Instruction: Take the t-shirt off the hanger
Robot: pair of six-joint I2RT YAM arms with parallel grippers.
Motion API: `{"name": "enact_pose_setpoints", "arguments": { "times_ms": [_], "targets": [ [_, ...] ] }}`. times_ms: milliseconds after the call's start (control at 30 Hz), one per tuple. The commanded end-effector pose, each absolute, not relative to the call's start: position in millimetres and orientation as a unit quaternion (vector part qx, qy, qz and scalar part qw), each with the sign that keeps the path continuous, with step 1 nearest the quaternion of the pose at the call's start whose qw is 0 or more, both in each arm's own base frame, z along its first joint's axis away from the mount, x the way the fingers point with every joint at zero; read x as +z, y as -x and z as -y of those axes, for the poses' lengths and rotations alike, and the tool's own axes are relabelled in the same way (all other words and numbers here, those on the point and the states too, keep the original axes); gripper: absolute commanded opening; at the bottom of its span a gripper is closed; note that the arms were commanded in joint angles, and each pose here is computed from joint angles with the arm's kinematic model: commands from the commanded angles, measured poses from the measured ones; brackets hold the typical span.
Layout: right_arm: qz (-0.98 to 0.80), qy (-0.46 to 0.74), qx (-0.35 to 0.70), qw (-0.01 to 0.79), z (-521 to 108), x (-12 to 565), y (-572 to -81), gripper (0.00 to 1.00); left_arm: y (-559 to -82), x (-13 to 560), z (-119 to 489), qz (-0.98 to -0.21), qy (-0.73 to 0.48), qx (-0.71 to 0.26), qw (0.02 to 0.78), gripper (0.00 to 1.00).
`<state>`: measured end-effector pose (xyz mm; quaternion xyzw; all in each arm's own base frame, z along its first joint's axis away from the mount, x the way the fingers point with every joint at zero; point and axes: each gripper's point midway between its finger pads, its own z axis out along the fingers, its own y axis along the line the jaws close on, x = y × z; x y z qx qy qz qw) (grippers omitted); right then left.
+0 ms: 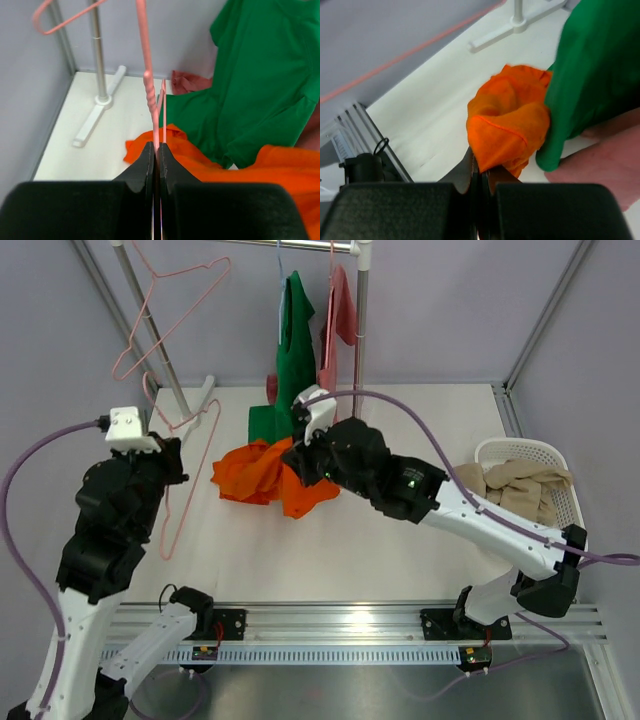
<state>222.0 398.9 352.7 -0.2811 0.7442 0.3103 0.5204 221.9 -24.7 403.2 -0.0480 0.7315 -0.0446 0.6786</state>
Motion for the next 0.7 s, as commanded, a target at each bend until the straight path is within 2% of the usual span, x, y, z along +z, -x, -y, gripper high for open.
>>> {"name": "enact_pose_setpoints", "arguments": {
  "times_ms": [0,133,233,367,533,667],
  "targets": [
    [-0.755,0.259,0.286,0.53,-360,383,-241,0.0,-258,425,63,-0.703,-0.013,-0.09,0.705,0.0],
    [-0.75,0.211,0.271,0.565,-308,416,-271,0.0,-278,435,68,-0.69,-0.015,-0.086,0.718,0.0],
    [-0.731,0.193,0.261,0.6,-274,456,-268,0.0,-287,457,62,-0.669,-0.005,-0.079,0.739,0.0],
    [-0.704,0.146,0.209,0.663,-225,512,-274,0.0,-303,484,60,-0.648,-0.011,-0.061,0.76,0.0],
    [-0.687,0.116,0.136,0.704,-186,550,-297,0.0,-323,511,63,-0.608,-0.027,-0.049,0.792,0.0],
    [-0.675,0.075,0.099,0.727,-145,583,-318,0.0,-348,521,79,-0.597,-0.06,-0.084,0.796,0.0]
  ]
}}
